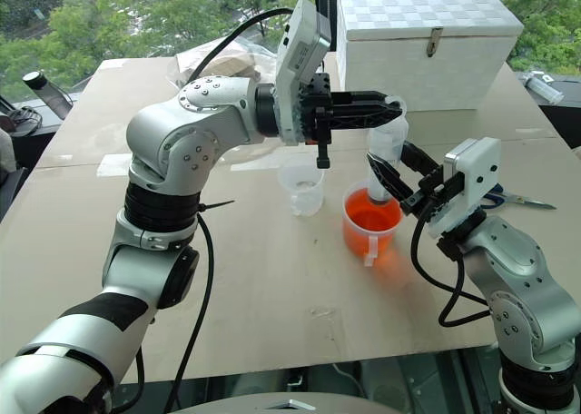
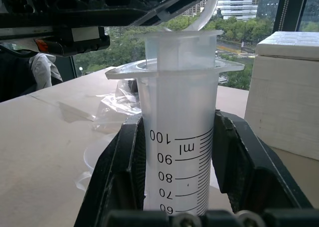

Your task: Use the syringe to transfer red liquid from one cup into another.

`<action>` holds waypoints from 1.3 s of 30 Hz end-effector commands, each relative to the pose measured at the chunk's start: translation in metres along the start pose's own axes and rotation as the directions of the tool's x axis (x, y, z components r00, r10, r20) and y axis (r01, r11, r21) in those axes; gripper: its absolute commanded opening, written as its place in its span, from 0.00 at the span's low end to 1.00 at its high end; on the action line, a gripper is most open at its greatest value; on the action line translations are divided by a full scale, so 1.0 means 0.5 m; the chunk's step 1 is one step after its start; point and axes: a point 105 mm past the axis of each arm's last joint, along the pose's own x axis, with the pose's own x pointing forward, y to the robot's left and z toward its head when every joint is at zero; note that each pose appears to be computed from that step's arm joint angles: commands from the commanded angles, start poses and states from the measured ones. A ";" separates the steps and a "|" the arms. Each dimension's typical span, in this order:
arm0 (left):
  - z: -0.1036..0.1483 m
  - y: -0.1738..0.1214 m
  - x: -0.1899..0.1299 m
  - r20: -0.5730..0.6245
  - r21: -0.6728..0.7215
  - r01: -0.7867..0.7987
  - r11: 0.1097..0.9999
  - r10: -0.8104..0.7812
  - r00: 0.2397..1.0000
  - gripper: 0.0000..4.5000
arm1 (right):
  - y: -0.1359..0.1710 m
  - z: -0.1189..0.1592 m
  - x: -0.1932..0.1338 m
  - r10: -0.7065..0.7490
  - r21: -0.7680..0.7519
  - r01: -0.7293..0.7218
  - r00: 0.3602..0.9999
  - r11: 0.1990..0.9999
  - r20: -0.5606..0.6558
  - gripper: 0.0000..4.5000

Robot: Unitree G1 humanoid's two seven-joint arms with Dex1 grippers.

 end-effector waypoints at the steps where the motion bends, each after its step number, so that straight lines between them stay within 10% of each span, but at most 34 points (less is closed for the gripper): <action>1: 0.091 -0.007 -0.017 0.122 0.124 -0.030 0.992 0.015 0.992 0.00 | 0.013 -0.023 -0.001 0.033 0.021 -0.032 0.998 0.999 -0.049 0.32; 29: 0.085 -0.004 -0.020 0.116 0.096 -0.040 0.995 0.029 0.993 0.00 | 0.015 -0.027 -0.001 0.035 0.028 -0.033 0.998 0.999 -0.049 0.32; 34: 0.102 0.023 -0.035 0.149 0.136 -0.126 0.983 0.105 0.983 0.48 | 0.013 -0.024 0.000 0.032 0.028 -0.031 0.999 0.999 -0.043 0.32; 39: 0.160 0.029 -0.078 0.280 0.113 -0.145 0.983 0.109 0.954 0.53 | 0.009 -0.007 -0.003 0.029 0.031 -0.028 0.999 0.999 -0.017 0.32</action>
